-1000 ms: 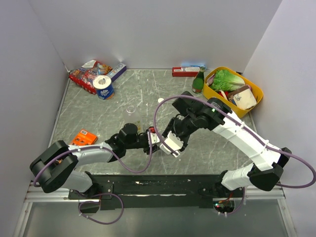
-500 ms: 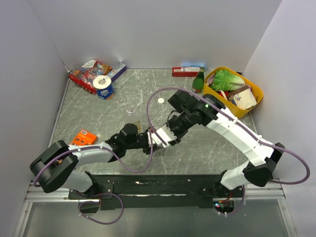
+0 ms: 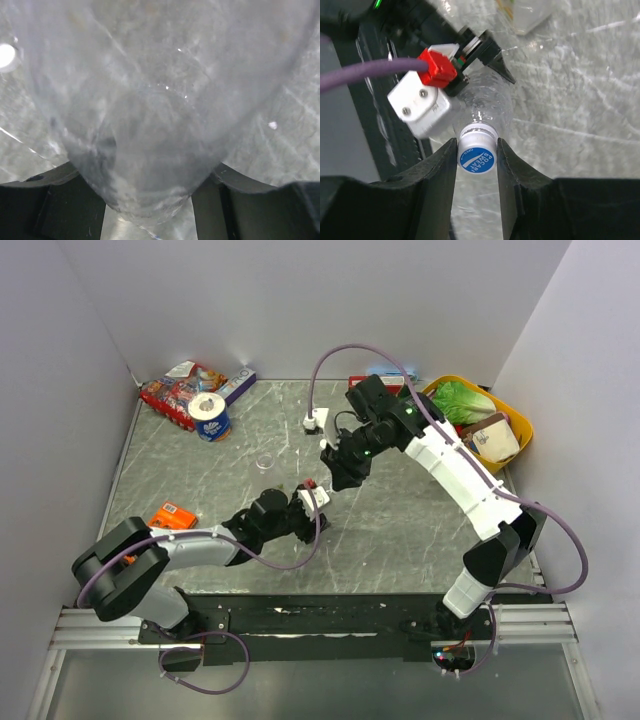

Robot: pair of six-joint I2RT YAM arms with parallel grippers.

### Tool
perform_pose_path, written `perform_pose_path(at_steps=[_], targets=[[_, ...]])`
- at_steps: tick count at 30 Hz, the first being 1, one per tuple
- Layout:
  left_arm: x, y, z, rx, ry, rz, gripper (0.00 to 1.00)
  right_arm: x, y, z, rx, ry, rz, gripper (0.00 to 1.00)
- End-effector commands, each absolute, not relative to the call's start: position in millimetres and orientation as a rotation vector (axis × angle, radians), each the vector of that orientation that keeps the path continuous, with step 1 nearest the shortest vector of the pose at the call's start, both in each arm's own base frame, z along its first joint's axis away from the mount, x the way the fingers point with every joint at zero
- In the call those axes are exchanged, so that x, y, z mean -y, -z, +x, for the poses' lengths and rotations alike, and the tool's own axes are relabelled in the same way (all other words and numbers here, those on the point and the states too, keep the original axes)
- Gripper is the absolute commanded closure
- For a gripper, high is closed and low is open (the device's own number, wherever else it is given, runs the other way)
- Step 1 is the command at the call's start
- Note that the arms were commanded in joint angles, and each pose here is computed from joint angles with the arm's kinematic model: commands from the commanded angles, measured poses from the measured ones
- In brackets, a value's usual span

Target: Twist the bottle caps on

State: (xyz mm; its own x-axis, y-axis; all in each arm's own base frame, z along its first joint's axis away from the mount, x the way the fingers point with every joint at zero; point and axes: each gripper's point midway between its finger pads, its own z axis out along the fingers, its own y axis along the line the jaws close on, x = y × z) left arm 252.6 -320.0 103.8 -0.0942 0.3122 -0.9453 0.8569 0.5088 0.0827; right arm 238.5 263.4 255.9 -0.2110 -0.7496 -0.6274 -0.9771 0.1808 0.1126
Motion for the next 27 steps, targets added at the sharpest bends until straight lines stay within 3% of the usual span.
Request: perform_pose_path(at_steps=[1, 12, 16, 20, 21, 24, 27], targets=[[341.4, -188.6, 290.5, -1.560, 0.711, 0.671, 0.99, -262.0, -241.2, 200.9, -2.364, -0.845, -1.421, 0.84], [353.7, -190.4, 273.6, -1.604, 0.858, 0.670, 0.99, -247.1, -218.9, 231.0, -2.455, -0.582, -1.338, 0.88], [351.3, -184.7, 264.9, -1.608, 0.887, 0.682, 0.99, -235.7, -217.6, 246.5, -2.442, -0.445, -1.339, 0.85], [350.8, -174.4, 258.0, -1.615, 0.900, 0.724, 0.99, -246.6, -245.1, 248.2, -2.346, -0.519, -1.360, 0.65], [349.4, -167.7, 255.5, -1.624, 0.901, 0.739, 0.99, -250.0, -254.7, 249.4, -2.299, -0.547, -1.380, 0.54], [348.7, -155.0, 247.1, -1.629, 0.906, 0.798, 0.99, -260.9, -298.9, 254.9, -2.173, -0.589, -1.387, 0.36], [346.1, -140.1, 240.1, -1.642, 0.908, 0.847, 0.99, -263.8, -339.3, 249.8, -2.085, -0.629, -1.400, 0.26]])
